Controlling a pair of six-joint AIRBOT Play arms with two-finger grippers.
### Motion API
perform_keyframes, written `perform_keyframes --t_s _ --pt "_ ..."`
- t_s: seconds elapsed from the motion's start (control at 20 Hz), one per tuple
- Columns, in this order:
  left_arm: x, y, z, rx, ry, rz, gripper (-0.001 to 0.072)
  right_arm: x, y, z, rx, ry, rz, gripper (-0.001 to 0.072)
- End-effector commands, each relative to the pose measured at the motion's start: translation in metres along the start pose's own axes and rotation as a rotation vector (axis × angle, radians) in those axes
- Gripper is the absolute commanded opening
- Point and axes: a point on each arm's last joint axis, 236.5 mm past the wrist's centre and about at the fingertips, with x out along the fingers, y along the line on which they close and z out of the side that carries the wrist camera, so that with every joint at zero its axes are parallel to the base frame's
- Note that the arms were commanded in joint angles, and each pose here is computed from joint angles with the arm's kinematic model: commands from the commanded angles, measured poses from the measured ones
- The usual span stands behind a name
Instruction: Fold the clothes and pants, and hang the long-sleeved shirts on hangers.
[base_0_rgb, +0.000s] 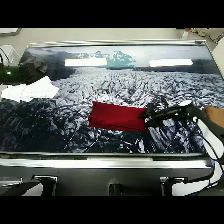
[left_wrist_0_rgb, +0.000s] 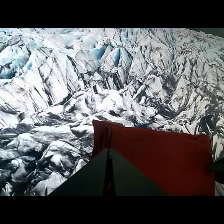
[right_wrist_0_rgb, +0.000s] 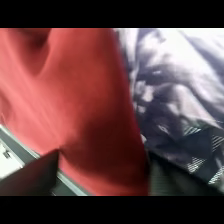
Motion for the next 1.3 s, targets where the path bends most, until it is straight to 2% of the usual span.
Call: perform_keyframes --t_s 0.0,0.05,0.1,0.25,0.45,0.65,0.9,1.1,1.25 --pt "0.002 -0.008 -0.003 0.003 0.007 -0.014 0.0024 0.019 0.017 0.002 -0.066 -0.018 0.067 0.0279" --pt "0.002 -0.009 -0.003 0.004 0.008 -0.016 0.0024 0.019 0.027 0.002 -0.093 -0.017 0.096 0.0114" --pt "0.003 -0.009 -0.003 0.005 0.009 -0.016 0.0024 0.016 0.038 0.002 -0.111 -0.016 0.13 0.0039" --pt "0.002 -0.009 -0.002 0.005 0.006 -0.015 0.0024 -0.027 0.07 0.011 -0.216 -0.035 0.146 0.004" --pt "0.002 -0.008 -0.002 0.009 0.005 -0.015 0.0024 -0.142 0.086 0.054 -0.225 -0.241 0.005 0.0039" --pt "0.002 -0.008 -0.002 0.01 0.005 -0.015 0.0024 -0.278 0.067 0.075 -0.114 -0.478 -0.089 0.0039" --pt "0.003 -0.011 -0.003 0.013 0.009 -0.019 0.0024 -0.418 0.017 0.059 0.039 -0.758 -0.166 0.0039" --pt "0.005 -0.017 -0.006 0.031 0.016 -0.029 0.0024 -0.505 -0.031 0.032 0.214 -0.981 -0.164 0.0037" --pt "0.006 -0.02 -0.007 0.053 0.019 -0.034 0.0024 -0.551 -0.051 0.005 0.312 -1.113 -0.103 0.0036"
